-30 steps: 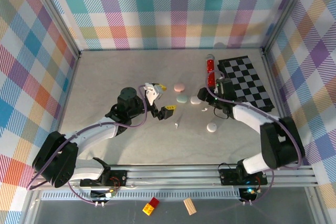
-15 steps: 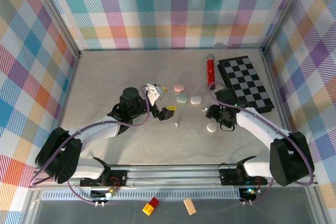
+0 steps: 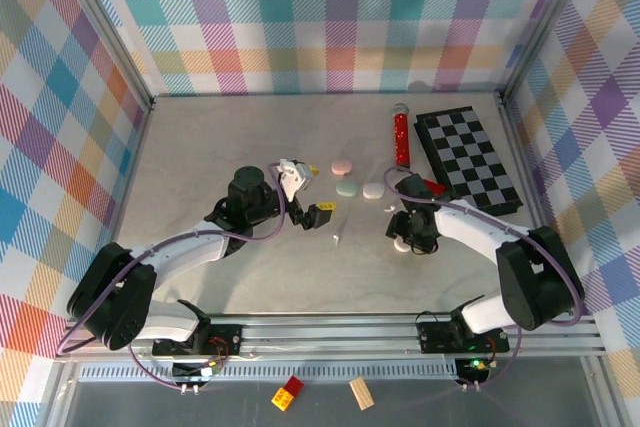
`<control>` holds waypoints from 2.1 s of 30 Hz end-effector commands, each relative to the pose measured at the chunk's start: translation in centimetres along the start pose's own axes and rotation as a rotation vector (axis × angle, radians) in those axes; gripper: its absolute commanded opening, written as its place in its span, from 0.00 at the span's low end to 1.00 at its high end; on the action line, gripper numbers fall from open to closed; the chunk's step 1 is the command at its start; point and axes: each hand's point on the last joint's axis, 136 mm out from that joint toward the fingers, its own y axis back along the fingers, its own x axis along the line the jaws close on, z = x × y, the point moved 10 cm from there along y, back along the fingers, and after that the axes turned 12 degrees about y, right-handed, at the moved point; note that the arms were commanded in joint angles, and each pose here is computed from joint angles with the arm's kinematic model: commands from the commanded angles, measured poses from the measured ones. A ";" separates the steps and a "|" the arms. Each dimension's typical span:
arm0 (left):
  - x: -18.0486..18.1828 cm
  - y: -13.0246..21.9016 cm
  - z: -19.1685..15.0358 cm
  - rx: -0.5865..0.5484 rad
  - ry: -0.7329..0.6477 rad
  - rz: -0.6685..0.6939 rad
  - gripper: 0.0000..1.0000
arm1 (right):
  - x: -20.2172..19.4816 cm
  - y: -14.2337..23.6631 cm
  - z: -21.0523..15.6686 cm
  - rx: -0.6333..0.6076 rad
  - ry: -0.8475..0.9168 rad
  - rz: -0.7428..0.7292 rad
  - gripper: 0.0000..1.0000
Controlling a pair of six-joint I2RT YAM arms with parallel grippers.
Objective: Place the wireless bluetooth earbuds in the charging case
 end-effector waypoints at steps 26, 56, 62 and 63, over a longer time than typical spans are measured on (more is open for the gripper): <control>-1.0 -1.2 1.6 -0.136 0.058 0.011 1.00 | 1.5 4.2 1.8 -0.251 -0.059 0.208 0.50; -5.7 -11.0 0.1 -0.344 0.327 -0.221 0.75 | 3.4 13.7 2.6 -0.591 -0.101 0.773 0.49; -5.8 -11.8 0.2 -0.351 0.331 -0.231 0.65 | 3.6 13.7 2.6 -0.589 -0.080 0.806 0.49; -5.8 -11.9 0.3 -0.353 0.332 -0.229 0.63 | 3.6 13.6 2.5 -0.586 -0.077 0.808 0.49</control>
